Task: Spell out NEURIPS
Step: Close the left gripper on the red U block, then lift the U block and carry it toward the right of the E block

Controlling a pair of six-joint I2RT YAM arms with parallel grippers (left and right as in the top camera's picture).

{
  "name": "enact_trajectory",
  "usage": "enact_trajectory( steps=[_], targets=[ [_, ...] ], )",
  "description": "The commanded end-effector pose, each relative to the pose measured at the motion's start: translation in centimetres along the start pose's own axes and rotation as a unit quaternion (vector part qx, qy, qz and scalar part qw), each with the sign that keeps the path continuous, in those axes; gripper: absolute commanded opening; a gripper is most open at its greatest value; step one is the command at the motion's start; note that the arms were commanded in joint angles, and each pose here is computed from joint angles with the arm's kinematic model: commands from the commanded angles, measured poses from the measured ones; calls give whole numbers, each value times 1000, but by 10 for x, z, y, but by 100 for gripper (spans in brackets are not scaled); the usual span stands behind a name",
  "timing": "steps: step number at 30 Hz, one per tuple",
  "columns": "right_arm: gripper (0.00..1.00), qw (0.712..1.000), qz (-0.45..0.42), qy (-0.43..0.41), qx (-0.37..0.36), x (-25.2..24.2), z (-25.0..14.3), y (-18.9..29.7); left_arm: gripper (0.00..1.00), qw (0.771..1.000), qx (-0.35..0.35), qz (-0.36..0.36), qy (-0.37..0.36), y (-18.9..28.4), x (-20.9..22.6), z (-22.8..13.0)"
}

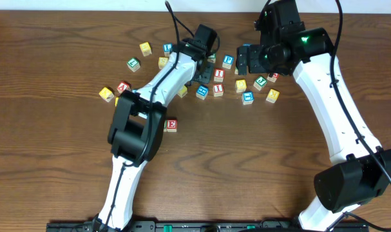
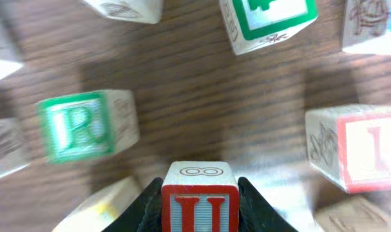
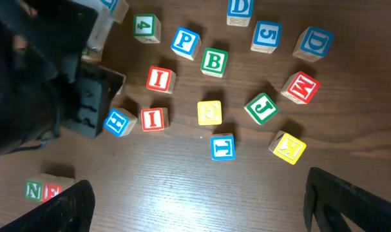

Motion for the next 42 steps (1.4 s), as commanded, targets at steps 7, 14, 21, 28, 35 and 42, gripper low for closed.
enact_trajectory(
  steps=[7,14,21,28,35,42],
  targets=[
    [99,1000,1,13,-26,5,9,10,29,997,-59,-4,52,149,15,10],
    [99,999,-20,12,-28,0,9,10,25,992,11,24,121,178,30,-26],
    [99,999,-22,12,-31,0,11,10,26,989,77,34,121,159,26,-56],
    [99,999,-25,12,-33,-1,11,10,25,985,107,47,125,132,15,-83],
    [99,998,-42,12,-34,-5,12,10,25,983,131,56,115,100,-2,-118],
    [99,998,-42,12,-34,-5,11,10,26,980,143,67,119,74,-3,-146]
  ],
)
Point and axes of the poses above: each gripper's point midway between its finger pads, its own y axis back along the fingers, its own x axis along the line the jaws close on, z = x × y, the point moved 6 cm from there along y, back along the fingers, and after that the axes turned 10 degrees about y, right-handed, at the moved point
